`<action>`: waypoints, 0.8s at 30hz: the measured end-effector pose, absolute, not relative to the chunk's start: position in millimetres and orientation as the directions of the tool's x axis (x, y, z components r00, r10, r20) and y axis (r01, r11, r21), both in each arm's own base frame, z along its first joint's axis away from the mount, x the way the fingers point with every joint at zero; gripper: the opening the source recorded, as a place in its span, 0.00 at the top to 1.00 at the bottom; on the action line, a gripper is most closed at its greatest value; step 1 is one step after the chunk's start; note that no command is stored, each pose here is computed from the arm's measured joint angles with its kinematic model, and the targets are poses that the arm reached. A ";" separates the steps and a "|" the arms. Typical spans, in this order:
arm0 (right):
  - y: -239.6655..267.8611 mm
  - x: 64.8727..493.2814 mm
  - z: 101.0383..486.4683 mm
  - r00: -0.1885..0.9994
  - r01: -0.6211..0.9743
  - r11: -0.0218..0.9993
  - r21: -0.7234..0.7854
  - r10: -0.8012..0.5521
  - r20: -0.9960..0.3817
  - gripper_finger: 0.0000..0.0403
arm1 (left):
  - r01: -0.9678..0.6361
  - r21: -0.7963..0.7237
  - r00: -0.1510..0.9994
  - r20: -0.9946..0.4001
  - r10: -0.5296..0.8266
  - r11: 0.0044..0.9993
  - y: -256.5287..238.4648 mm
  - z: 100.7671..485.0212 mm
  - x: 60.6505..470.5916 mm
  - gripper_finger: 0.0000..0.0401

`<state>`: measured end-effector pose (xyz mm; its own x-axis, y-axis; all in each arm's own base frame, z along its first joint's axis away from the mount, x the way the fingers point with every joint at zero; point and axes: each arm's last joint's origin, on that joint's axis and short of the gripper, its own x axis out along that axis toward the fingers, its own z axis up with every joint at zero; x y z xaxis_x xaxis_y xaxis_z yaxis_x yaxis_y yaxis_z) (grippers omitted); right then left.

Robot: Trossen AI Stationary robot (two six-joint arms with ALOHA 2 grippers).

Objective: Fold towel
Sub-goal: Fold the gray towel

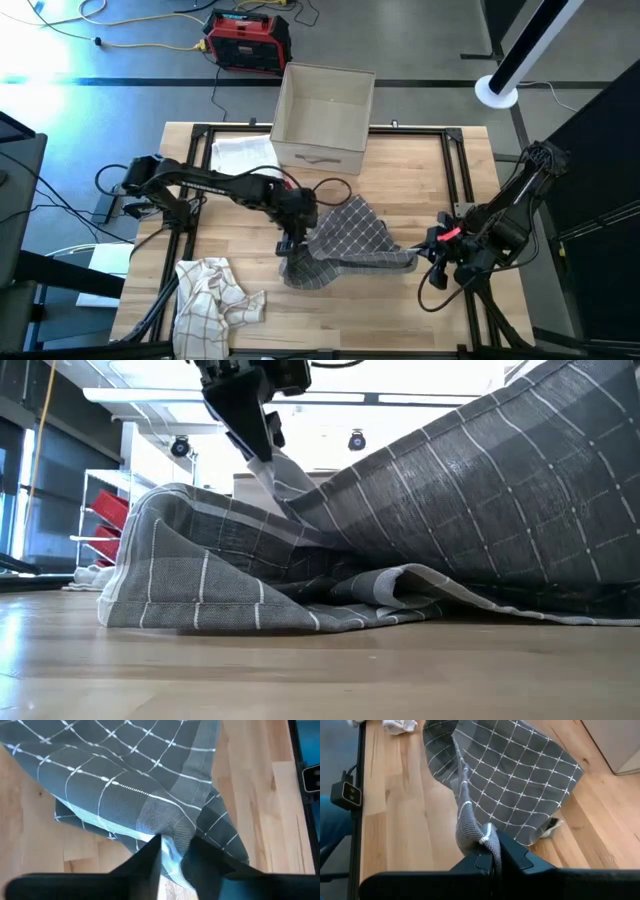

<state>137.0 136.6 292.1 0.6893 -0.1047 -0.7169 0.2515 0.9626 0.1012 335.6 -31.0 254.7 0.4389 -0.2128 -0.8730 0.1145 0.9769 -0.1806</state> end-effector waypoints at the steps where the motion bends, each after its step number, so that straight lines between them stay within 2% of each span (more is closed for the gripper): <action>1: 136.6 136.9 292.1 0.689 0.251 0.963 0.100 -0.105 -0.717 1.00 | 0.114 -0.175 0.432 -0.878 -0.207 0.978 -30.8 254.1 335.0 0.73; 5: 133.2 134.3 292.1 0.680 0.265 0.961 0.081 -0.127 -0.722 1.00 | 0.099 -0.090 0.366 -0.923 -0.121 0.991 -28.0 249.9 328.3 0.63; 9: 130.5 131.4 290.2 0.648 0.277 0.959 0.065 -0.136 -0.749 1.00 | 0.094 -0.016 0.329 -0.943 -0.046 0.995 -25.8 248.2 324.2 0.57; 13: 130.3 131.3 290.1 0.647 0.278 0.958 0.063 -0.139 -0.750 1.00 | 0.201 0.037 0.332 -0.943 -0.033 0.979 -34.5 248.3 323.6 0.56; 16: 130.0 131.4 290.3 0.654 0.283 0.957 0.058 -0.148 -0.742 1.00 | 0.250 0.150 0.341 -0.938 0.058 0.957 -41.7 248.4 322.6 0.56; 20: 129.7 131.6 290.5 0.660 0.285 0.957 0.051 -0.157 -0.735 1.00 | 0.244 0.279 0.362 -0.915 0.180 0.929 -49.9 247.8 321.4 0.56; 24: 129.4 131.7 290.7 0.665 0.288 0.957 0.044 -0.166 -0.728 1.00 | 0.227 0.295 0.333 -0.919 0.211 0.928 -59.1 242.9 315.2 0.56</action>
